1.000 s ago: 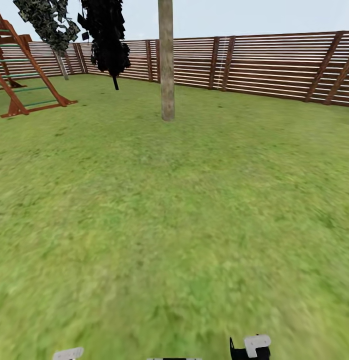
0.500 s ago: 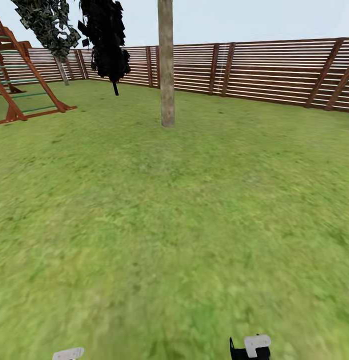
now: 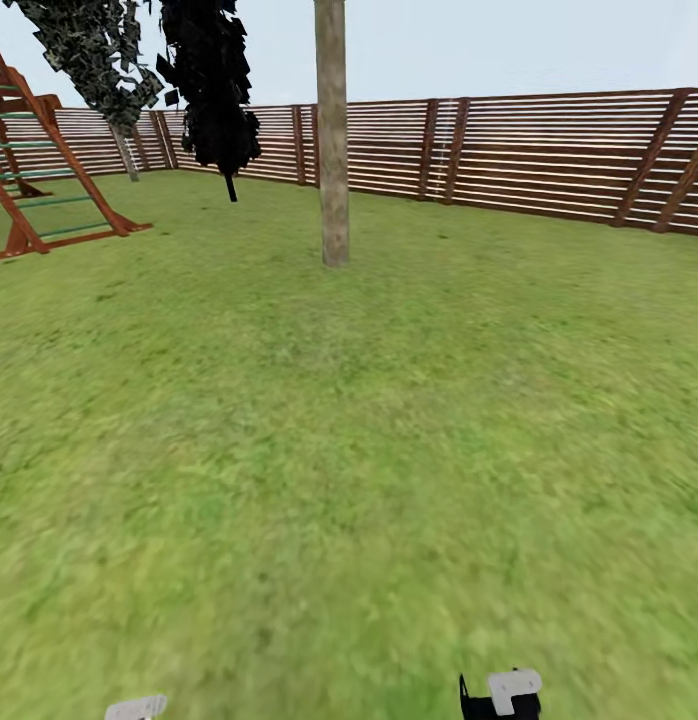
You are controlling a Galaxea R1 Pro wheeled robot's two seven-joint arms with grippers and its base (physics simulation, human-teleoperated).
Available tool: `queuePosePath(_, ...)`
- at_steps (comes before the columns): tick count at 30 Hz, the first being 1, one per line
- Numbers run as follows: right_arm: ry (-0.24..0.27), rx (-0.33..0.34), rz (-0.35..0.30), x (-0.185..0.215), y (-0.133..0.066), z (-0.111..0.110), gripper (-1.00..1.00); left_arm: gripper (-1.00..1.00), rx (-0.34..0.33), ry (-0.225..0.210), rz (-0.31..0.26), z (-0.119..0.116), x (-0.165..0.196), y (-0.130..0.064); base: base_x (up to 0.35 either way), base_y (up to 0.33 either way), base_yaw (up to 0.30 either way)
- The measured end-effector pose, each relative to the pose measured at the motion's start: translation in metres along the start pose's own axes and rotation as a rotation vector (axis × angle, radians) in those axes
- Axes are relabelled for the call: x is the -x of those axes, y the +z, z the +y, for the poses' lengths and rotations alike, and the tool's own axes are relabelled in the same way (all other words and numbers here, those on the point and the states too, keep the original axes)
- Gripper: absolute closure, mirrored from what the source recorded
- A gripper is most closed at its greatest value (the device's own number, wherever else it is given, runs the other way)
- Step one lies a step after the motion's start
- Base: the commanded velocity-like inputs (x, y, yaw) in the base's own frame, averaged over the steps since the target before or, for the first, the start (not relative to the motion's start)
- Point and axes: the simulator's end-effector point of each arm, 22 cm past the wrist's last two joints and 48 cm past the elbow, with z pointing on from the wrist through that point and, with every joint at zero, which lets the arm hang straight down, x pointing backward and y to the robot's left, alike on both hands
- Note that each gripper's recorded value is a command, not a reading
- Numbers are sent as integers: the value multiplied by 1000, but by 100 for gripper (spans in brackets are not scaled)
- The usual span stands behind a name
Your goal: In the garden, pick up the pesticide atomizer on the floor and spray pesticide onto both trees until each tree trunk is fully covered.
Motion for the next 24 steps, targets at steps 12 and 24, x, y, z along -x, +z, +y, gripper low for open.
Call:
queuePosePath(12, 2, -4, -17, 8, 0, -2, -100, 100, -1, -4, -19, 0, 8, -1, 340, 50, 0)
queuePosePath(24, 4, -7, -35, 17, -1, -4, -100, 100, -2, -6, -37, -1, 17, -2, 340, 5, 0)
